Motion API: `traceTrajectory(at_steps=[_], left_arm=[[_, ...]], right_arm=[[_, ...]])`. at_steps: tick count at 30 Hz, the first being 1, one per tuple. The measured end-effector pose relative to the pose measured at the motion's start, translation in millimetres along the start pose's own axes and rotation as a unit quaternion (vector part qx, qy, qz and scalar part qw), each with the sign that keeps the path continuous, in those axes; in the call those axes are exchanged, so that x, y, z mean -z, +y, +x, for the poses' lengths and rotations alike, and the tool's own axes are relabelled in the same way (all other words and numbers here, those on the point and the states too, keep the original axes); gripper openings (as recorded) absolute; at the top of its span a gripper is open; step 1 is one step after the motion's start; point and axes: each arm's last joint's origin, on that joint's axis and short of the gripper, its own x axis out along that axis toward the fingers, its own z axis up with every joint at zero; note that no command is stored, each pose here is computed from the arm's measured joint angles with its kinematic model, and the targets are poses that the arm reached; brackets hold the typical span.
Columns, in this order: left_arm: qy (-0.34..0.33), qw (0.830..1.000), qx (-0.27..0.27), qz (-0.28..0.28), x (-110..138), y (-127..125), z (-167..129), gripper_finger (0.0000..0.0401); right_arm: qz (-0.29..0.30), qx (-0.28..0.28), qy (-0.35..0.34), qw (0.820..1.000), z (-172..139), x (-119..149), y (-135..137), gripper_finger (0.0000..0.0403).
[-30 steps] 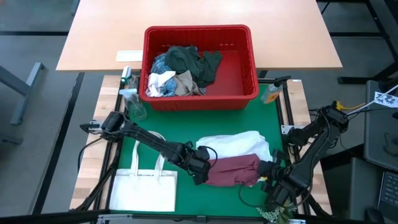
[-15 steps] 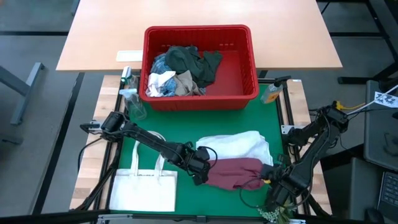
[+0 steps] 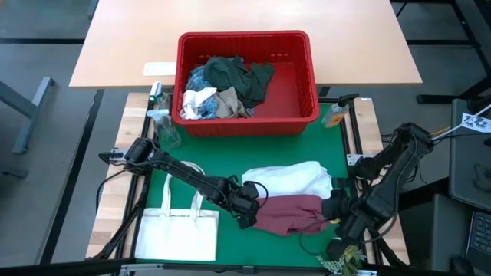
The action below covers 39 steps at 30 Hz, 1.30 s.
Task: Fold Laundry from Bin
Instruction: Fold the pink underwear
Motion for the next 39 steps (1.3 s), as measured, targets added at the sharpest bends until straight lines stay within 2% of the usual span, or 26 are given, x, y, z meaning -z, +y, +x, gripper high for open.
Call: traceTrajectory(at_steps=[5,9,13,16,18,23,27,32,36,39], left_arm=[[-0.001,1.0,0.0,0.0,0,0,0,0.0],[-0.001,1.0,0.001,-0.001,0,0,0,0.0],[-0.001,1.0,0.001,-0.001,0,0,0,0.0],[-0.001,1.0,0.001,-0.001,0,0,0,0.0],[-0.002,1.0,0.001,-0.001,0,0,0,0.0],[-0.002,1.0,0.001,-0.001,0,0,0,0.0],[-0.002,1.0,0.001,-0.001,0,0,0,0.0],[-0.002,1.0,0.001,-0.001,0,0,0,0.0],[-0.002,1.0,0.001,-0.001,0,0,0,0.0],[-0.002,1.0,0.002,-0.001,0,0,0,0.0]], right_arm=[[-0.047,-0.005,-0.011,0.999,12,-2,-12,0.0169],[-0.067,-0.019,0.009,0.998,26,-2,-29,0.0169],[-0.06,-0.094,-0.004,0.994,39,-2,-49,0.0169],[-0.051,-0.172,-0.016,0.984,54,1,-64,0.0169],[-0.042,-0.2,-0.022,0.979,65,4,-74,0.0169],[-0.021,-0.194,-0.031,0.98,83,6,-95,0.0169],[-0.038,-0.247,-0.054,0.967,85,-2,-101,0.0169],[-0.038,-0.272,-0.053,0.96,91,-8,-103,0.0169],[-0.042,-0.269,-0.032,0.962,99,-10,-100,0.0169],[-0.048,-0.236,-0.025,0.97,106,-12,-100,0.0169]])
